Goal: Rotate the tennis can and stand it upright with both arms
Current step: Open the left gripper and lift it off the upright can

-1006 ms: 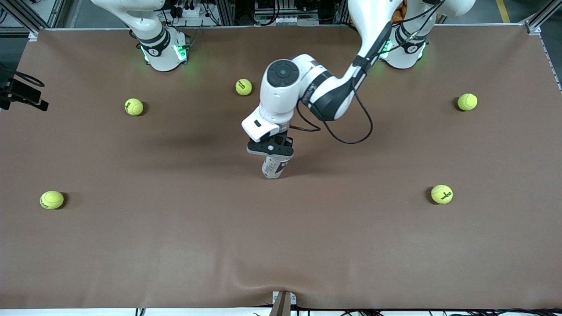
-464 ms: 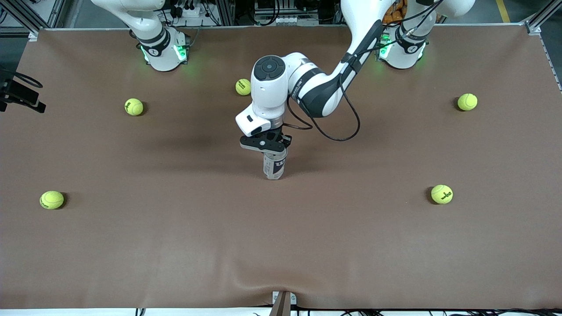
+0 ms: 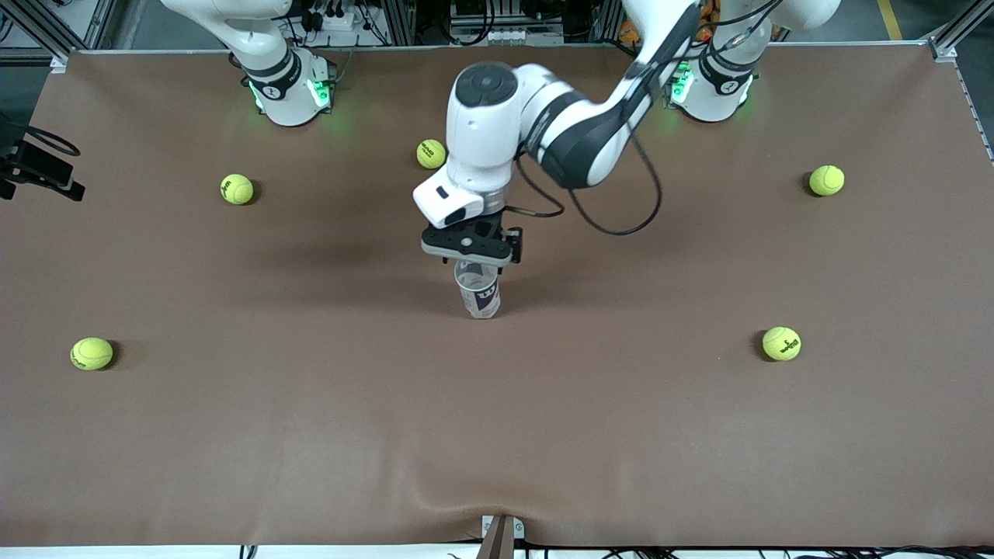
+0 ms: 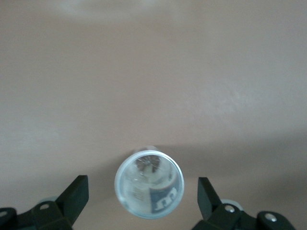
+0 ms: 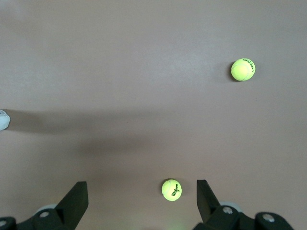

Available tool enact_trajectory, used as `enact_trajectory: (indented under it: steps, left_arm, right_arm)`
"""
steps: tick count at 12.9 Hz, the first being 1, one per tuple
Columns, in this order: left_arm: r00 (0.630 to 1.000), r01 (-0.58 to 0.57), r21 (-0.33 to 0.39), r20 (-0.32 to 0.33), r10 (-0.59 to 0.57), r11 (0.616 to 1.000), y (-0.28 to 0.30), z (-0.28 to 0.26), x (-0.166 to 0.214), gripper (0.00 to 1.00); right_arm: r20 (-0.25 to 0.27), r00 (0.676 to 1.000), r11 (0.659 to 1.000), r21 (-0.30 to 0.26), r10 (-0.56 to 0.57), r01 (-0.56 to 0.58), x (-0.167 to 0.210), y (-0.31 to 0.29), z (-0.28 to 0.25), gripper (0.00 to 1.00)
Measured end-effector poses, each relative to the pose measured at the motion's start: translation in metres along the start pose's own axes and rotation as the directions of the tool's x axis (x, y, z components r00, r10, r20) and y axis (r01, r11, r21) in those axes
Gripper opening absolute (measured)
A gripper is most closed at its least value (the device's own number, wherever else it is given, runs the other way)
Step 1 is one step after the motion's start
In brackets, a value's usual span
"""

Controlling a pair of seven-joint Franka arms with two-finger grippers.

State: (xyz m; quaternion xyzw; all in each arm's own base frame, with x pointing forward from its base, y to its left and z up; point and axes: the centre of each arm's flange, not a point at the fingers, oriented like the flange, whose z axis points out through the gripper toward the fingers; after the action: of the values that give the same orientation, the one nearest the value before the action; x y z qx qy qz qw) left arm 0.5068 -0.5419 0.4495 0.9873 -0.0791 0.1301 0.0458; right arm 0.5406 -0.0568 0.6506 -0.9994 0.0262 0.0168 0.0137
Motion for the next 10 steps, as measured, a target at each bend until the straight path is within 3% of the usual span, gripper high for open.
enact_trajectory:
  steps: [4,8,10]
  left_arm:
    - [0.992,0.119,0.096,0.040,-0.124,0.988,-0.090,-0.079,0.037,1.00]
    - [0.953,0.272,0.197,0.084,-0.292,0.942,-0.223,-0.139,0.069,1.00]
    - [0.944,0.275,0.231,0.120,-0.308,0.933,-0.294,-0.163,0.075,1.00]
  right_arm:
    - [-0.001,1.000,1.000,-0.001,0.000,0.000,0.000,0.000,0.000,1.00]
    - [-0.001,1.000,1.000,-0.003,0.001,-0.001,0.000,0.001,0.000,1.00]
    - [-0.001,1.000,1.000,-0.003,0.002,-0.002,0.000,0.001,0.000,1.00]
